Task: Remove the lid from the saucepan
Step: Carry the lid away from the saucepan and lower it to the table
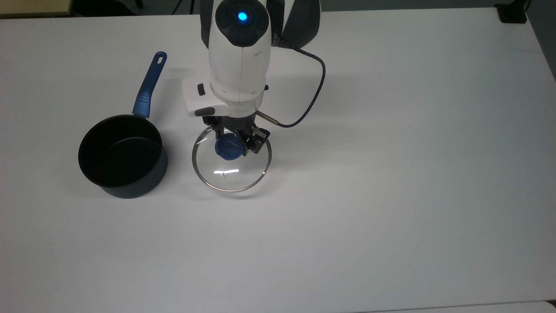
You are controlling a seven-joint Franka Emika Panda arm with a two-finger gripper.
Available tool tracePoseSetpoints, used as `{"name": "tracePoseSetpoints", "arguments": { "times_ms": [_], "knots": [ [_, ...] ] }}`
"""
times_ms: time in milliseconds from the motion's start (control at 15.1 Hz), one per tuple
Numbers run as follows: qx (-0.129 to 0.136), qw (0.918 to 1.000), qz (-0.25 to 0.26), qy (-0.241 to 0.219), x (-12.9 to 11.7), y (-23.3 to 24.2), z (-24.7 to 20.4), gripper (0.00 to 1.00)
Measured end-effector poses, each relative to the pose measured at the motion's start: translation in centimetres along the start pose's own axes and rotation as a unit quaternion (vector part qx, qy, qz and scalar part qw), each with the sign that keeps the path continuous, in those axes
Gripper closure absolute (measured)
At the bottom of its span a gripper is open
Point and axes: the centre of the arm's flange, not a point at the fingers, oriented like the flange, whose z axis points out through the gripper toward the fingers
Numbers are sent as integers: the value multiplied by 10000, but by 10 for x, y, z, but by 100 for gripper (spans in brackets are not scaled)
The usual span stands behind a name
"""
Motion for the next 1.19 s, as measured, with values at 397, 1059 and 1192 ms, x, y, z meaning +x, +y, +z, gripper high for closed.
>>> {"name": "tracePoseSetpoints", "arguments": {
  "times_ms": [397, 1059, 1192],
  "knots": [
    [-84, 9998, -154, -134, -17, -14, 14, 35],
    [-38, 9992, -347, -190, -52, -18, 15, 35],
    [-34, 9992, -353, -207, -56, -16, 13, 35]
  ]
}}
